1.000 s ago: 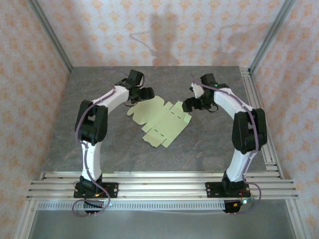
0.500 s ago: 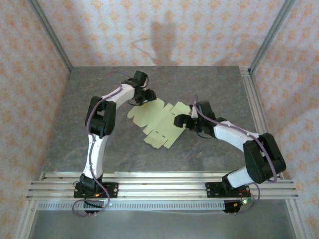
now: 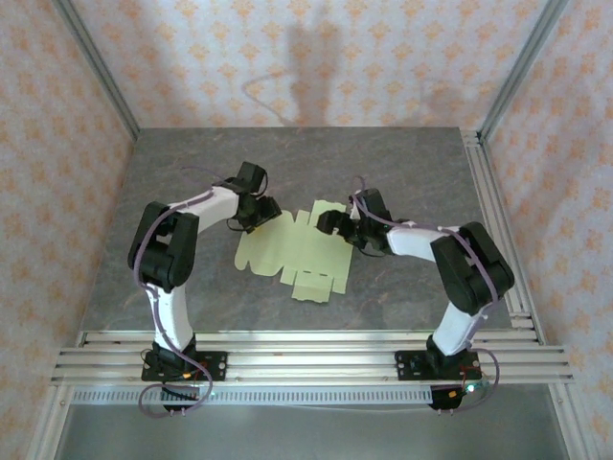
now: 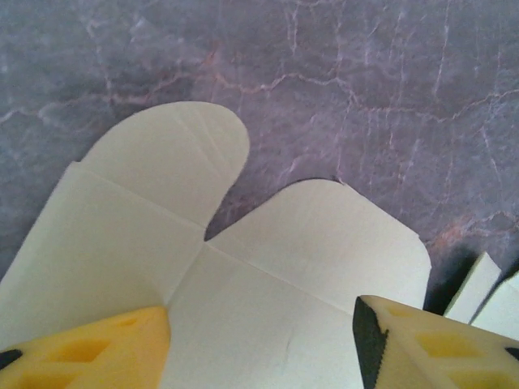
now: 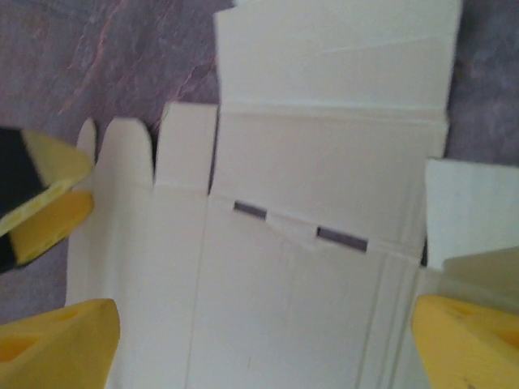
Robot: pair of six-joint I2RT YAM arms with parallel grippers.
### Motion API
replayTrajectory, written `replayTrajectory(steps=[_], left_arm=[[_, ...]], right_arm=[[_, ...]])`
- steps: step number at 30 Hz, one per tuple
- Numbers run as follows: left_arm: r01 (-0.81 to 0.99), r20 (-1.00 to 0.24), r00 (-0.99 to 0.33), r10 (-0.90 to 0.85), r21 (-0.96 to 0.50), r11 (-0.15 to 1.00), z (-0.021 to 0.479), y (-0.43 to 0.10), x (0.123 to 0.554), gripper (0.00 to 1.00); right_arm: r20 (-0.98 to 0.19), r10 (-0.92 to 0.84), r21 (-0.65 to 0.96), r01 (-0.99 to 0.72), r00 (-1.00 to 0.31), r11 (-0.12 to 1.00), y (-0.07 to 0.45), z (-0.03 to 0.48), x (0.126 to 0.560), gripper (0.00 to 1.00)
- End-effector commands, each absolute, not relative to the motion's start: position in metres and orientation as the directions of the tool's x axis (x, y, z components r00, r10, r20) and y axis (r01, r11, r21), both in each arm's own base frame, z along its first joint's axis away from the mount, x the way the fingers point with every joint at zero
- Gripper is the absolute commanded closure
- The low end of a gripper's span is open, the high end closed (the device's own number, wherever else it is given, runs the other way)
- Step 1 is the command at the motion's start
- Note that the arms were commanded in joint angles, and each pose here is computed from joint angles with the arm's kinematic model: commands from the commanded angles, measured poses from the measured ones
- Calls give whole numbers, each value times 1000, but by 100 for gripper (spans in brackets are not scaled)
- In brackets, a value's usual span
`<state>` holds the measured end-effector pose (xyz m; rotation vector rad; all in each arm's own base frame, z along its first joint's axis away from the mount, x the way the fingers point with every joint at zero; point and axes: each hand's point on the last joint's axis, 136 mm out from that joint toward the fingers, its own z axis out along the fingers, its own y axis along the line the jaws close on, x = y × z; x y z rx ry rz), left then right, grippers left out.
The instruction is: Fold the paper box
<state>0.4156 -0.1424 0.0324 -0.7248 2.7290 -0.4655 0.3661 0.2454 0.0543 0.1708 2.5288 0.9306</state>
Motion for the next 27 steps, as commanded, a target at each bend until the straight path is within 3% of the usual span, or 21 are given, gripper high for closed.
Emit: replayTrajectory(steps=[1, 7, 10, 13, 19, 27], left_arm=[[-433, -205, -827, -524, -363, 825, 42, -136, 404, 35], [-418, -241, -819, -520, -369, 830, 55, -139, 380, 31], [-366, -313, -819, -480, -359, 858, 76, -145, 376, 20], [-283, -372, -830, -414, -358, 890, 93, -156, 382, 0], [-143, -307, -902, -303, -450, 882, 103, -205, 393, 0], [-140, -176, -949, -262, -510, 849, 70, -248, 401, 66]], right_arm=[[-368, 245, 573, -11, -897, 819, 230, 37, 381, 7], [-442, 196, 523, -74, -875, 849, 228, 50, 415, 2], [-473, 190, 522, -101, -860, 847, 224, 64, 423, 0], [-524, 209, 534, -127, -826, 836, 219, 86, 426, 1], [-621, 317, 495, -45, -717, 868, 173, 110, 411, 1], [-507, 358, 526, 48, -784, 849, 150, 88, 368, 1]])
